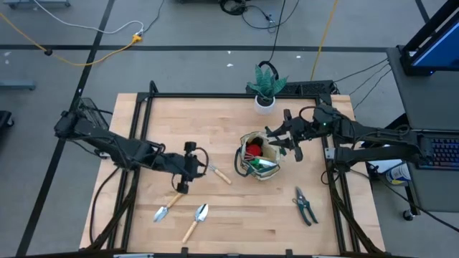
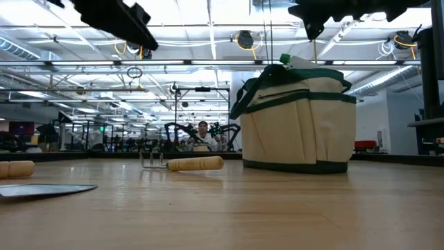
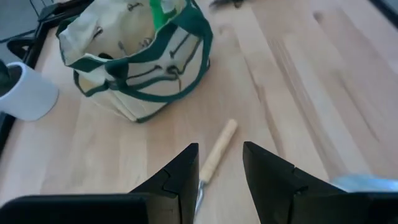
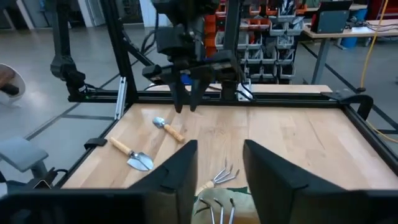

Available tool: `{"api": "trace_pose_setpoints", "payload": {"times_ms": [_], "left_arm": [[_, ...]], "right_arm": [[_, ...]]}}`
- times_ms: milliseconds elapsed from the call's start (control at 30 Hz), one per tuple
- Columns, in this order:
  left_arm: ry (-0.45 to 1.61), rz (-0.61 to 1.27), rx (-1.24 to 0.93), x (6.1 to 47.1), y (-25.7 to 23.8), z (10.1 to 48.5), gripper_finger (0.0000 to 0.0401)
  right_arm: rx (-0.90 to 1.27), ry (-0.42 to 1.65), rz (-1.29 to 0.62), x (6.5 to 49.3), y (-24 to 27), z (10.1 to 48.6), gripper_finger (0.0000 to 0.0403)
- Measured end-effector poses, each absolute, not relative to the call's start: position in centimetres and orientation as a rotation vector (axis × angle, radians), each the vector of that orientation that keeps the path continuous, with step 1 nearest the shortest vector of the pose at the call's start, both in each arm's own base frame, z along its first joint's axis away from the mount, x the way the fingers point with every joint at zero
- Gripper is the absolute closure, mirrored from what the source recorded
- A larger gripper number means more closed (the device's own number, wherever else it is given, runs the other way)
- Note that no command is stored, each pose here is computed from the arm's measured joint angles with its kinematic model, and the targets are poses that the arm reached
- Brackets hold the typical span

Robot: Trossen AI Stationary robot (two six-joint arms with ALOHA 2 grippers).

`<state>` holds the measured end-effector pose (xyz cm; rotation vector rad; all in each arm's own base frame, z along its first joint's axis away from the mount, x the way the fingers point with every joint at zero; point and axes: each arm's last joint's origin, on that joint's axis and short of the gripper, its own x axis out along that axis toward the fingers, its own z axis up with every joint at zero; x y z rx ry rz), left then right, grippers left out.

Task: Pick & Place Garden tools in Gardening bag
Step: Put the brown hand rake into the gardening bag

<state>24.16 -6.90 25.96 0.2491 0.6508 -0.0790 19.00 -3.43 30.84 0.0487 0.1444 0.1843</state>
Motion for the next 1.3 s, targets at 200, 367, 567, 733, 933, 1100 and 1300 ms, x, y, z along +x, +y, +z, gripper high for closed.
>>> {"api": "trace_pose_setpoints", "payload": {"times_ms": [200,367,567,733,933,1100,1300], "left_arm": [[0.600,-0.023,0.120,25.0,-5.4,24.6,0.0270],[0.651,-0.023,0.064,26.0,-4.5,23.4,0.0270],[0.683,-0.188,0.118,28.1,-3.8,21.0,0.0270],[0.661,-0.224,0.149,29.9,-3.4,19.0,0.0270],[0.710,-0.226,0.155,31.3,-3.1,16.1,0.0270],[0.752,-0.200,0.144,31.6,-2.5,14.7,0.0270],[0.745,-0.214,0.158,31.7,-2.4,14.6,0.0269]], "right_arm": [[0.051,0.145,0.184,19.0,-3.4,30.8,0.0215],[0.065,0.172,0.184,19.0,-3.4,30.6,0.0192],[0.066,0.174,0.183,19.0,-3.4,30.6,0.0190],[0.066,0.175,0.183,19.0,-3.4,30.5,0.0192],[0.068,0.178,0.183,18.9,-3.4,30.5,0.0192],[0.069,0.181,0.183,19.0,-3.4,30.5,0.0191],[0.069,0.181,0.183,18.9,-3.4,30.5,0.0192]]}}
